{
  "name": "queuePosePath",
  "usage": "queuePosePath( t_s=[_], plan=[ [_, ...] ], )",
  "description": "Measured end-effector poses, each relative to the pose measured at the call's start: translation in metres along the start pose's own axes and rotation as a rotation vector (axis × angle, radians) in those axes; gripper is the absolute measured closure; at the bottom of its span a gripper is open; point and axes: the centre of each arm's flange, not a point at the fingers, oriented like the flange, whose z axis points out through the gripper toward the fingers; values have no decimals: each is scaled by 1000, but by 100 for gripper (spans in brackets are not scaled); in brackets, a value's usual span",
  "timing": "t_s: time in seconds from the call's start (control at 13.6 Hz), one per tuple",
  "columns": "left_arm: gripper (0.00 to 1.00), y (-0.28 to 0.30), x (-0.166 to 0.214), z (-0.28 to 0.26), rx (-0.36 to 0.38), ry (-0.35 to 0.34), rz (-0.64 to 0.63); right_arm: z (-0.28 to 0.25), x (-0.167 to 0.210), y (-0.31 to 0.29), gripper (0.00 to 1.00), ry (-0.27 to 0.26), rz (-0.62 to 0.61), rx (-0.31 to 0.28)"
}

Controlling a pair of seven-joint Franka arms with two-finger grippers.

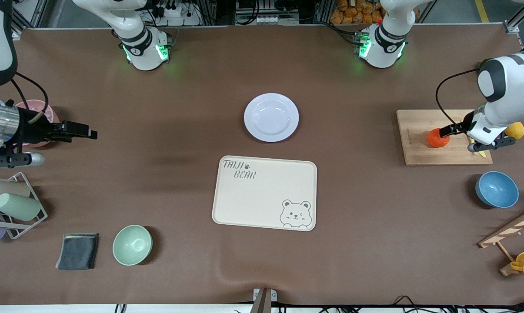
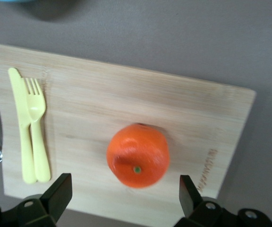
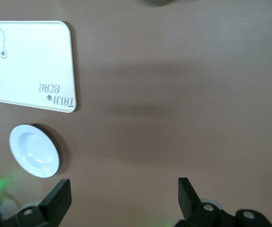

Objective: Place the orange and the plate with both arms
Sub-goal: 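Grasp the orange with the left gripper while the right gripper reaches inward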

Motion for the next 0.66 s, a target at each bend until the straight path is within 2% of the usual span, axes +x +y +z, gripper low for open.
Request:
queuePosePath(
  t_s=[0.22, 0.44, 0.66],
  plan=[
    [0, -1, 3, 25, -11, -26, -2, 18, 6, -1, 0, -49, 13, 91],
    [0, 0, 3, 32, -13, -39, 0, 34, 9, 3, 0, -82, 25, 116],
    [0, 1, 2, 37, -15, -48, 2, 51, 8, 6, 0, -109, 53, 222]
  ],
)
